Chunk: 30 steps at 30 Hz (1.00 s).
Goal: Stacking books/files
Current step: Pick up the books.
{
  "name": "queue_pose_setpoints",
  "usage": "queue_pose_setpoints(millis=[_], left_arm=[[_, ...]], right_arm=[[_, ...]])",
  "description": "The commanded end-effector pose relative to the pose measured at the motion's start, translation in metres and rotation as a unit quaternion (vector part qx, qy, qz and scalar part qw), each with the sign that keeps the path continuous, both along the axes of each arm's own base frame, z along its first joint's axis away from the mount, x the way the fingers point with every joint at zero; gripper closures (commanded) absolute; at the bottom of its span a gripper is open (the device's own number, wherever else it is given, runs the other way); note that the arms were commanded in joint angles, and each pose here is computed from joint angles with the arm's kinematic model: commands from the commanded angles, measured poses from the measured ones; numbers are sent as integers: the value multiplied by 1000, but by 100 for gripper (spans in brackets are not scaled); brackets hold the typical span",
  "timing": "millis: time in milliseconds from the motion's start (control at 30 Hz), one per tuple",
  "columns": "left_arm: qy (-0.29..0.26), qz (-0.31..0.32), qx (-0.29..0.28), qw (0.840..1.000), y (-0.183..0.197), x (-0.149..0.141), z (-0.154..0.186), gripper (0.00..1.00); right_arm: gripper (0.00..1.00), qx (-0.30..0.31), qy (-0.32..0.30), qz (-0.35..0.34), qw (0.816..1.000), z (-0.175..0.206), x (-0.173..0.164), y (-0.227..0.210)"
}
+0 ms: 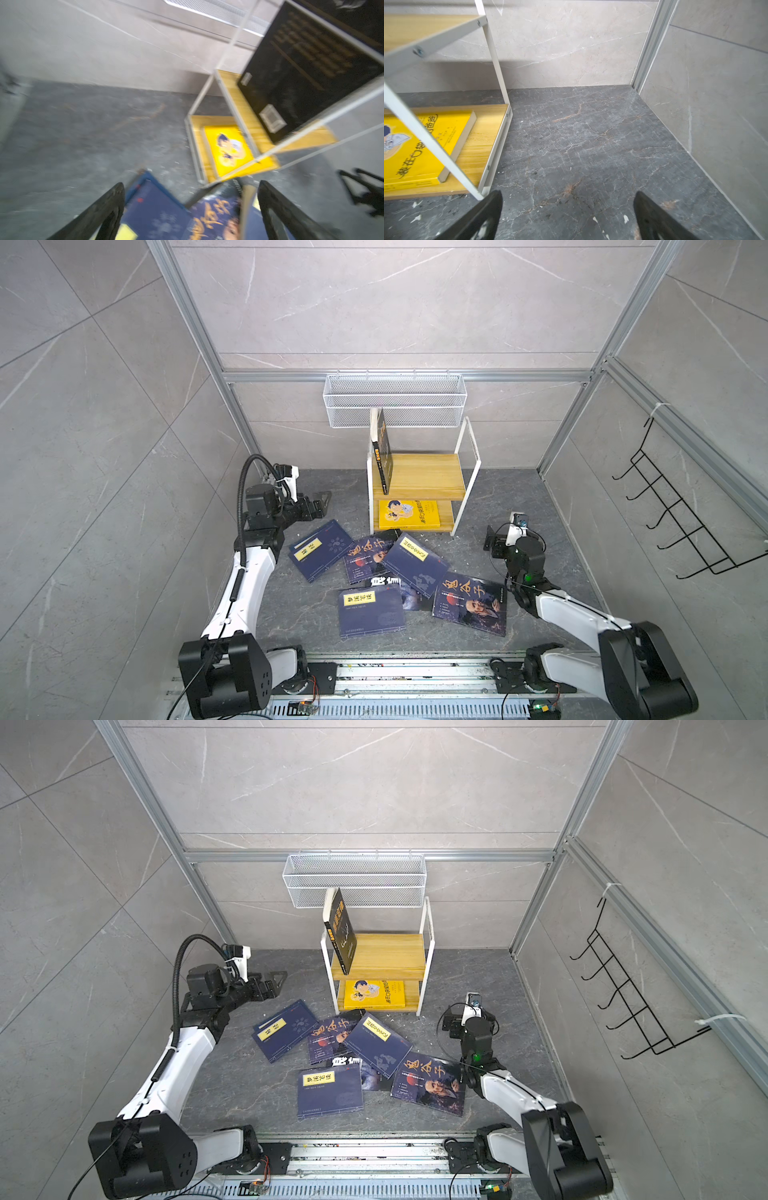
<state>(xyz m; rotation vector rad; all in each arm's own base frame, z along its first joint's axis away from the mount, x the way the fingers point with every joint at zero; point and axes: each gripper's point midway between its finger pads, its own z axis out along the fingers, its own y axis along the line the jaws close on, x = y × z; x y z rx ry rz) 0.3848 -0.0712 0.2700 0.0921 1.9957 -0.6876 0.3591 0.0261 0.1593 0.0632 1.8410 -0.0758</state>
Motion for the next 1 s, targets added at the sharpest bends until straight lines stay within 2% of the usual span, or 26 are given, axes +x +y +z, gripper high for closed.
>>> queue_pose_setpoints(millis=[0,67,200,267,400,500,633,800,967], left_arm=[[109,-73,-132,983,-42,-30,-34,0],[105,-90,-159,978,-49,-33,-46,0],[122,-107,-171,972,-62,-41,-67,1],[143,-133,-175,965,-80,-49,-76,1],[197,-155,-195,948,-105,-67,-99,5],[228,-158,-210,937,-115,-76,-111,6],[248,-183,-198,930,-135,-85,-124,6],[291,-164,-204,920,-138,-88,-145,6],[301,-166,-188,920,-146,-87,-155,7]], right_arm=[[0,15,72,20,997,-7,-20,13],[1,43,83,46,995,-4,-29,23],[4,117,120,87,982,3,-45,47],[5,154,128,105,974,6,-53,61],[12,191,129,151,961,9,-62,95],[19,212,145,172,951,6,-68,118],[33,230,156,208,938,-7,-71,147],[47,237,189,222,927,-28,-69,175],[72,220,204,224,927,-46,-64,191]])
